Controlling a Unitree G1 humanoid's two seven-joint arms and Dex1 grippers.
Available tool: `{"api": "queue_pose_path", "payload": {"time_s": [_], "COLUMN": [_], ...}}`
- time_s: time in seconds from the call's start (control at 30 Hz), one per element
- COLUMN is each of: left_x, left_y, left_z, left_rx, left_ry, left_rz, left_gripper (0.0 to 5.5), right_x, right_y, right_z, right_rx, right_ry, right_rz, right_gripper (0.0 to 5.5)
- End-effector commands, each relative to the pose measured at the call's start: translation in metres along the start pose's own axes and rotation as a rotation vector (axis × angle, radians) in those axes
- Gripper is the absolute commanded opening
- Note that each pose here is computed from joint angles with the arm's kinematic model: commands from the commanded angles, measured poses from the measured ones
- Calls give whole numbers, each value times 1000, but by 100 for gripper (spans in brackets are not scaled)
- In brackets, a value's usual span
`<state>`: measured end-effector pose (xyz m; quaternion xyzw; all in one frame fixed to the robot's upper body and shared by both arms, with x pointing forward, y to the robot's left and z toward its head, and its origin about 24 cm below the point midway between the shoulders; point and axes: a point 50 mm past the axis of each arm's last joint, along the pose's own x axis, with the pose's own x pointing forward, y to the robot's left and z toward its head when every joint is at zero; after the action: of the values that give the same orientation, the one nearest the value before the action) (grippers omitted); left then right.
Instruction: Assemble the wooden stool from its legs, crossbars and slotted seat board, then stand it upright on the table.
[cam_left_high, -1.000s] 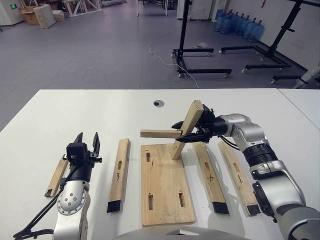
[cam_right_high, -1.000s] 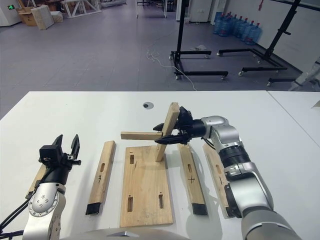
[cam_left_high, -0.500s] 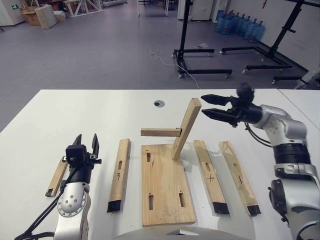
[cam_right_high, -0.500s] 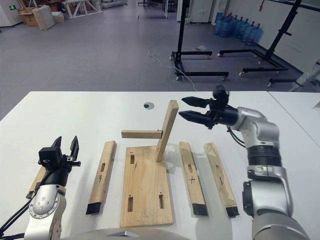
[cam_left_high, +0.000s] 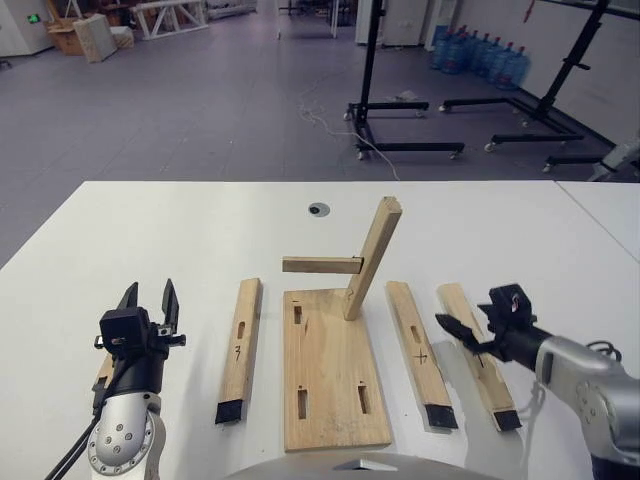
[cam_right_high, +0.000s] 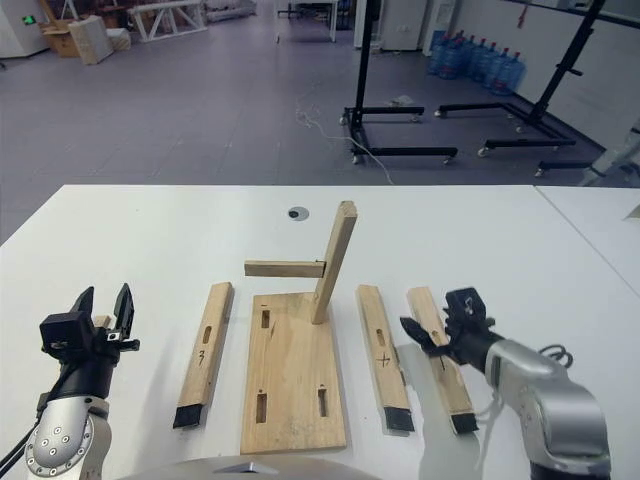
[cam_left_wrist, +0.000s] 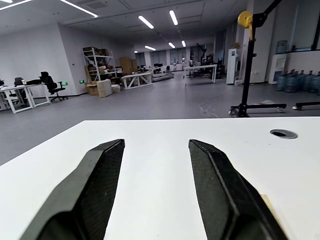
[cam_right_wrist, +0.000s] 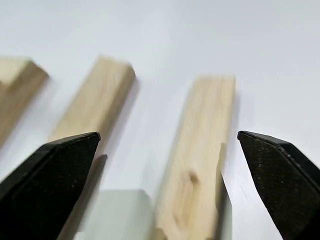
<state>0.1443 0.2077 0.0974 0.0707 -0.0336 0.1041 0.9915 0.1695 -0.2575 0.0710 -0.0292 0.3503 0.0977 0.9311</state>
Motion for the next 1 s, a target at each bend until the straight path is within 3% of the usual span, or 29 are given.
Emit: {"api": "queue_pose_path", "payload": {"time_s": [0.03,0.1,0.27,0.6,0.73,0.83,1.0], "left_x": [4,5,14,29,32,36,45], "left_y": [-2,-4,-3,-5,-5,-3,-1], "left_z": [8,10,13,11,12,10,17], "left_rx": [6,10,20,41,93,121,-27], "left_ry": [5,10,8,-24,-53,-70,-113], "left_rz": [-50,-70,-105,-117,-97,-62,-87], "left_gripper": [234,234,234,234,234,234,234], "right_x": [-11,-9,-10,-7,5,22,42], "right_y": [6,9,15,11,12,11,-9], "right_z": [-20,-35,-65,-74,-54,-25,31], "right_rx": [-33,19,177,223,135,159,213], "right_ry": [146,251,439,498,370,144,-217], "right_rz": [-63,-50,-13,-1,48,70,17], "right_gripper": [507,507,421,265,221,203,202]}}
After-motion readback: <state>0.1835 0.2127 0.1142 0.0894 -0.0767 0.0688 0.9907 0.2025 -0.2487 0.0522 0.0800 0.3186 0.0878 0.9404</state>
